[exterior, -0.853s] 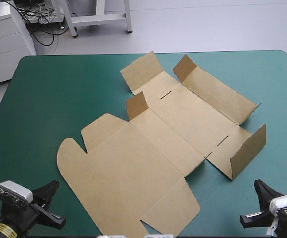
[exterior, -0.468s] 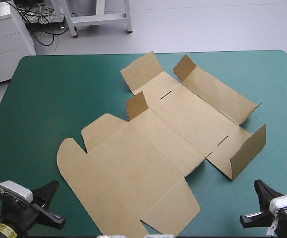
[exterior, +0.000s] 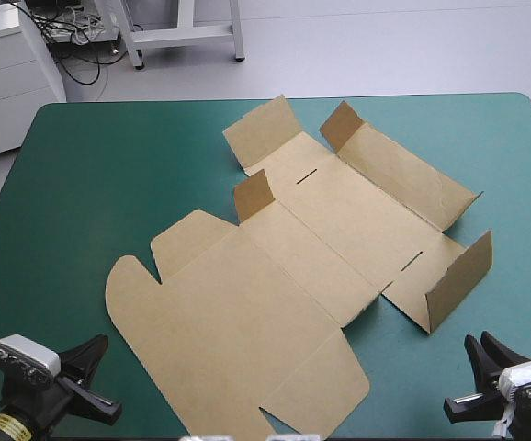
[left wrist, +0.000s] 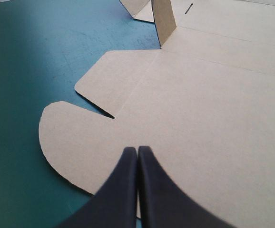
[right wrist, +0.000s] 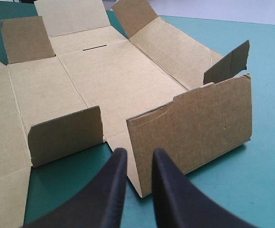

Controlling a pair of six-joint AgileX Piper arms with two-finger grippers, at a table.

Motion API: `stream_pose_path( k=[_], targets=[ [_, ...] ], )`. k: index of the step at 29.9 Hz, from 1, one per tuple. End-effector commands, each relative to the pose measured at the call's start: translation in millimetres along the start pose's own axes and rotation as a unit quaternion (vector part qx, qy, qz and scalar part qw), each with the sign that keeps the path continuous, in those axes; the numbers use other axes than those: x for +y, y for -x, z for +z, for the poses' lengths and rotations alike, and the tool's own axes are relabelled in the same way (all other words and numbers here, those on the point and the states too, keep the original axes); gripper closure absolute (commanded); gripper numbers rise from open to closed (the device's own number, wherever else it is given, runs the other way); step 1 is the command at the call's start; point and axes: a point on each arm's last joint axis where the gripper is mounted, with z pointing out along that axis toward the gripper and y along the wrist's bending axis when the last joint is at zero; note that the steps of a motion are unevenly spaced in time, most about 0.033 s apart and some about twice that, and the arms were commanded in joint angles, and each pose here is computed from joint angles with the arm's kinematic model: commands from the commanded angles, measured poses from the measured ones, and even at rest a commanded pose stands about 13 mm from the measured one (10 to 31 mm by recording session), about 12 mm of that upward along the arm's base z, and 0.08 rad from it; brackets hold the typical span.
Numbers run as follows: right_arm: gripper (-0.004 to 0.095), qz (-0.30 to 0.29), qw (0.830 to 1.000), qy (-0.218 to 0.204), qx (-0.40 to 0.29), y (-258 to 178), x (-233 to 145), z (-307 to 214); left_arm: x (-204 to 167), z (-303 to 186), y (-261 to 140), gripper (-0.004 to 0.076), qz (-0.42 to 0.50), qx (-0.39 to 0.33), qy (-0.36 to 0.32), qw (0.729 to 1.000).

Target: Fold the box

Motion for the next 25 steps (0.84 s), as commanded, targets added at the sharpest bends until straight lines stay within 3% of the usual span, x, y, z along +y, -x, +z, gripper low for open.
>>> stream_pose_path(
  k=[1,5,9,13,20,25],
  targets=[
    [0.0495,-0.005,0.998,-0.002,-0.056,13.6,0.0,-8.6,-0.2,-2.6,13.3,0.0756,-0.004,-0.039,-0.001,0.999],
    [0.0286,-0.005,0.998,-0.002,-0.056,13.6,0.0,-8.6,-0.2,-2.6,13.3,0.0756,-0.004,-0.039,-0.001,0.999],
    [0.0187,-0.005,0.998,-0.002,-0.056,13.6,0.0,-8.6,-0.2,-2.6,13.3,0.0756,-0.004,-0.039,-0.001,0.999],
    [0.0179,0.006,0.999,-0.001,-0.054,13.5,0.0,-8.3,-0.2,-2.6,13.3,0.0756,-0.004,-0.039,-0.001,0.999],
    [0.0180,0.166,0.985,0.003,-0.039,26.8,-1.1,-7.3,-0.2,-2.6,13.3,0.0756,-0.004,-0.039,-0.001,0.999],
    [0.0180,0.242,0.970,0.010,-0.011,46.7,-0.7,1.9,-0.2,-2.6,13.3,0.0756,-0.004,-0.039,-0.001,0.999]
  ],
)
